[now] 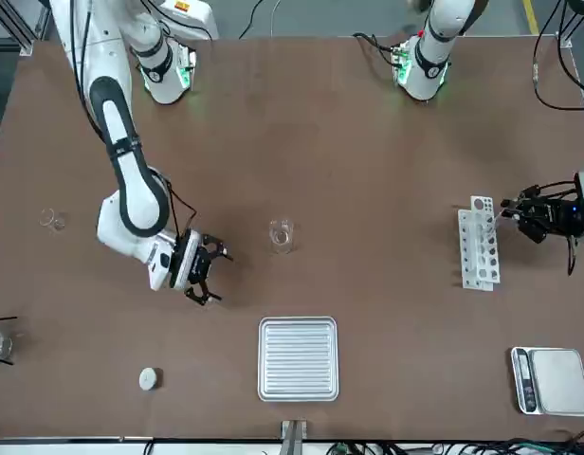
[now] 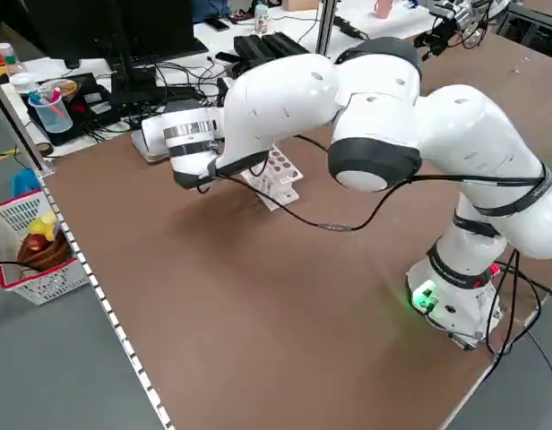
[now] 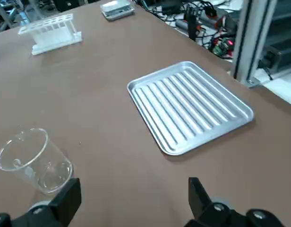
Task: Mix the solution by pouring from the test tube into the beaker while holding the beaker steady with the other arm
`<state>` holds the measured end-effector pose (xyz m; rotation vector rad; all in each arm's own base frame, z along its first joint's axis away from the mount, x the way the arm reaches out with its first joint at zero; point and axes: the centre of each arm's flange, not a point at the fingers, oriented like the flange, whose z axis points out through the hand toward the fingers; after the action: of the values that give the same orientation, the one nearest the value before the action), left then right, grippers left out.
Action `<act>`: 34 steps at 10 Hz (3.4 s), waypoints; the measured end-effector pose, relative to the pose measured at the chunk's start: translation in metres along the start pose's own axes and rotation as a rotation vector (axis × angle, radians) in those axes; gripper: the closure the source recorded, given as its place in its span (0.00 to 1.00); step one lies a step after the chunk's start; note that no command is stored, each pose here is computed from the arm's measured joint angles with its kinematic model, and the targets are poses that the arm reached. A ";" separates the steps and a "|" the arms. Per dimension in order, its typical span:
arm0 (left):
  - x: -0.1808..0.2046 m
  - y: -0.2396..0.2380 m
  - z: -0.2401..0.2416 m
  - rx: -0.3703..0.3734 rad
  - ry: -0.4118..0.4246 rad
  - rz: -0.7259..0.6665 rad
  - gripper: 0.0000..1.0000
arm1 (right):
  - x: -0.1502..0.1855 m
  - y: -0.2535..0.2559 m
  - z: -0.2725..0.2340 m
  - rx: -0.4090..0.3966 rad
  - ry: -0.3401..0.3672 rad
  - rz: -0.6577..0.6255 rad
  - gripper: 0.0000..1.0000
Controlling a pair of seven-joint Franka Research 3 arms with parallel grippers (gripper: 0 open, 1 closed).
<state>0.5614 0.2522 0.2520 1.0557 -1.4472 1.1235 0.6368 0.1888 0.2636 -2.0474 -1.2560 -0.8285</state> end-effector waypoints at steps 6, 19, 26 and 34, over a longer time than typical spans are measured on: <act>-0.023 0.002 0.006 0.010 0.047 -0.057 0.78 | 0.038 0.031 -0.036 -0.076 -0.109 0.240 0.00; -0.038 -0.005 0.004 0.023 0.046 -0.100 0.78 | 0.149 -0.020 -0.085 -0.408 -0.413 0.994 0.00; -0.065 -0.008 0.010 0.018 0.025 -0.150 0.78 | 0.186 -0.053 -0.146 -0.442 -0.553 1.081 0.00; -0.082 -0.007 0.015 0.004 -0.021 -0.117 0.78 | 0.187 -0.039 -0.212 -0.517 -0.510 1.173 0.00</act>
<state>0.5767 0.2411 0.1708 1.1432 -1.3820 1.0348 0.6259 0.1464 0.5453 -2.9318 0.1688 -0.0346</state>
